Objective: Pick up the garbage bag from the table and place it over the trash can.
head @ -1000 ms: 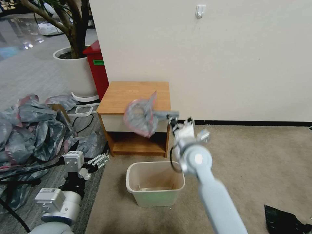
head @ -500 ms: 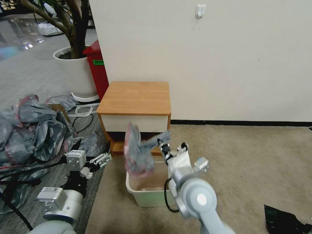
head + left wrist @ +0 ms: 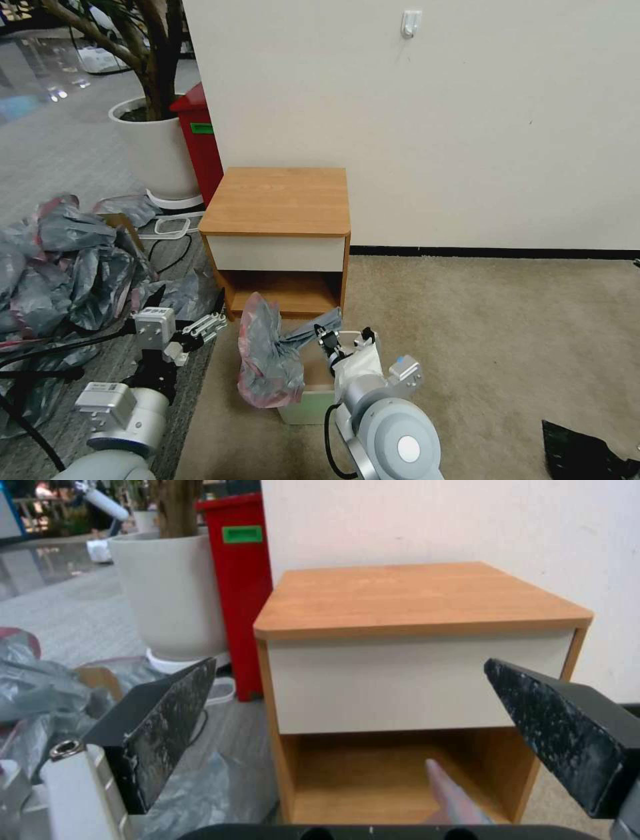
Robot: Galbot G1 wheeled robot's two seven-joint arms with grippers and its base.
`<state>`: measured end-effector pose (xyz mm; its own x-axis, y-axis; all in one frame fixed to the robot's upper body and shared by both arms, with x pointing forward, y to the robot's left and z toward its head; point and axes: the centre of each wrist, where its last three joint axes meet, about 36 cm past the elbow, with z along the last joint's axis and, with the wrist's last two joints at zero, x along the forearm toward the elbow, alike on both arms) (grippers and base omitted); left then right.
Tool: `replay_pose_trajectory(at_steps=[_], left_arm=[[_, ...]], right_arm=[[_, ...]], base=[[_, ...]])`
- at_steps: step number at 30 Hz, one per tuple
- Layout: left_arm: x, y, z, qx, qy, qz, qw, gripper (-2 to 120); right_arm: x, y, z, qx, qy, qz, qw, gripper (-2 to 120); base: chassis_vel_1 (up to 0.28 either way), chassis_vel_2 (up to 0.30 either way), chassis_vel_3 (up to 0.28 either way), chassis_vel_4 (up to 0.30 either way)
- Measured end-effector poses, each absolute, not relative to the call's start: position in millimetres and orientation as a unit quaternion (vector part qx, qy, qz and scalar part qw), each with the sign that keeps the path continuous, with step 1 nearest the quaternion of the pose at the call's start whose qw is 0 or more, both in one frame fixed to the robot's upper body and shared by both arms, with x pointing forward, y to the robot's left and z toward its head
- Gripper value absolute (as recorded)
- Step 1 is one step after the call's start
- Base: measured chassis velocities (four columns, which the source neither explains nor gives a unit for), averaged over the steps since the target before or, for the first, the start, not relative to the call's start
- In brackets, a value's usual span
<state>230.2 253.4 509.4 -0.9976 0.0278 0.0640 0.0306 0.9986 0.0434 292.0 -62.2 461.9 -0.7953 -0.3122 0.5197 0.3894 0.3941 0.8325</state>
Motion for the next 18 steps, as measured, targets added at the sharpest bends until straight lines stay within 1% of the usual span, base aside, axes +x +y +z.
replay_pose_trajectory(at_steps=[3,4,5,7,9,10,11,13,14,18], left_arm=[[230.7,252.9,508.8,-0.015,-0.999,-0.021,0.032,100],[230.9,253.0,508.3,-0.015,-0.999,-0.021,0.032,100],[230.9,253.0,508.3,-0.015,-0.999,-0.021,0.032,100],[231.4,253.5,506.7,-0.015,-0.999,-0.021,0.034,100],[231.5,253.6,506.4,-0.015,-0.999,-0.022,0.034,100],[231.8,253.9,505.6,-0.015,-0.999,-0.022,0.034,100],[232.0,254.0,505.3,-0.015,-0.999,-0.022,0.034,100],[232.2,254.0,505.0,-0.015,-0.999,-0.022,0.034,100],[232.2,254.0,505.0,-0.015,-0.999,-0.022,0.034,100],[232.5,254.5,504.0,-0.015,-0.999,-0.023,0.035,100]], right_arm=[[291.0,-63.1,457.0,-0.029,-0.779,-0.538,0.321,0],[290.1,-63.6,456.0,-0.031,-0.780,-0.536,0.322,4],[290.1,-63.6,456.0,-0.031,-0.780,-0.536,0.322,4],[287.5,-64.9,453.9,-0.034,-0.782,-0.530,0.325,15],[286.7,-65.2,453.7,-0.035,-0.783,-0.529,0.326,17],[284.8,-66.0,453.2,-0.038,-0.785,-0.525,0.328,24],[283.4,-66.5,452.5,-0.041,-0.785,-0.523,0.329,28],[280.6,-67.6,451.6,-0.045,-0.786,-0.519,0.333,36],[280.6,-67.6,451.6,-0.045,-0.786,-0.519,0.333,36],[274.9,-74.0,456.0,-0.060,-0.787,-0.514,0.336,55]], base=[[0.000,0.000,0.000,0.000],[0.000,0.000,0.000,0.000],[0.000,0.000,0.000,0.000],[0.000,0.000,0.000,0.000],[0.000,0.000,0.000,0.000],[0.000,0.000,0.000,0.000],[0.000,0.000,0.000,0.000],[0.000,0.000,0.000,0.000],[0.000,0.000,0.000,0.000],[0.000,0.000,0.000,0.000]])
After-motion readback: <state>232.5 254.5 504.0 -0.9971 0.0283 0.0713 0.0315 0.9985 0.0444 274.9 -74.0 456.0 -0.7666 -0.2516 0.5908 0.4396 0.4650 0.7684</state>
